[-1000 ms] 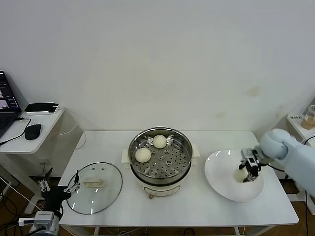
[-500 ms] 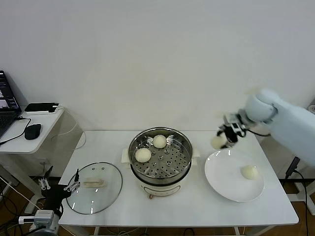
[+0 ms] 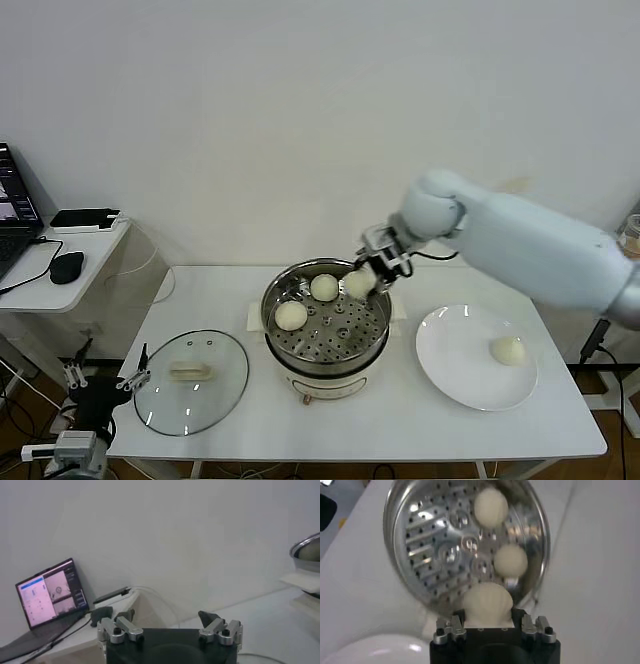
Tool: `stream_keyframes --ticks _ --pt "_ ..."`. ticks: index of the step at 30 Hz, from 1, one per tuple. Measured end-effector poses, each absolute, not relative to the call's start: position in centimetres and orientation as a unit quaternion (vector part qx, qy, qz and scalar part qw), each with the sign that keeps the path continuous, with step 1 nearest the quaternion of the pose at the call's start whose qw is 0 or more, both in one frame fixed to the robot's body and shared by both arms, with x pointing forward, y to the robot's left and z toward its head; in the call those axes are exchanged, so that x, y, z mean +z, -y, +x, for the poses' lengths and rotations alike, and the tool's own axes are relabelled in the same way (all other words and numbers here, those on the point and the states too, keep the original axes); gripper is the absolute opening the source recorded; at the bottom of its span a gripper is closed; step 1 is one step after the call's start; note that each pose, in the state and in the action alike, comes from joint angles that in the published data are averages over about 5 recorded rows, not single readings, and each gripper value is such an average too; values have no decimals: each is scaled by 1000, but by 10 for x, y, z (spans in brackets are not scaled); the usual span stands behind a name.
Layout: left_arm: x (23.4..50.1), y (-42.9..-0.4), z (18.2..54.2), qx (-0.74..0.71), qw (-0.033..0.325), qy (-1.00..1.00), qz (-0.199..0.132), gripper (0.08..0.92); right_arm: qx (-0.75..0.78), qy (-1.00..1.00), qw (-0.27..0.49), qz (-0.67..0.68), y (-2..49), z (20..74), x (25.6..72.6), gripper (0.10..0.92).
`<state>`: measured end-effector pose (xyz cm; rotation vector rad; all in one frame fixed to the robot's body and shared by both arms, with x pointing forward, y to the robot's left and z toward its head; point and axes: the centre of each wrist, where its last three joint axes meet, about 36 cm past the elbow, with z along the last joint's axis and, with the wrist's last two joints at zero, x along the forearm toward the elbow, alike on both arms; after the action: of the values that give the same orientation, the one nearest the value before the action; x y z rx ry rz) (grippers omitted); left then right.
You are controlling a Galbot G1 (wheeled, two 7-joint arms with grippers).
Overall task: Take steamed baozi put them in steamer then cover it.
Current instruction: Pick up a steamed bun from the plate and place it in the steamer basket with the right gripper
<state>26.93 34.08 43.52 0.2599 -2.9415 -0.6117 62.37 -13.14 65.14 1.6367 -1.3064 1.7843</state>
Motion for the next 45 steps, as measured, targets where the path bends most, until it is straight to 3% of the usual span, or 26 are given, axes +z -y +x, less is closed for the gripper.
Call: stream_keyframes --ticks 11,28,31,38,45 --pt "438 -344 263 -201 63 972 101 823 657 375 142 638 66 604 615 585" --pt "440 -345 262 -197 59 973 105 823 673 264 94 685 45 586 593 586" --pt "440 -345 263 -197 60 973 105 823 672 256 89 689 45 584 592 621" --pt "440 -346 264 -198 59 973 105 823 674 252 89 689 51 587 601 797" --pt "441 -348 267 -201 57 972 103 823 678 278 108 671 71 599 627 822"
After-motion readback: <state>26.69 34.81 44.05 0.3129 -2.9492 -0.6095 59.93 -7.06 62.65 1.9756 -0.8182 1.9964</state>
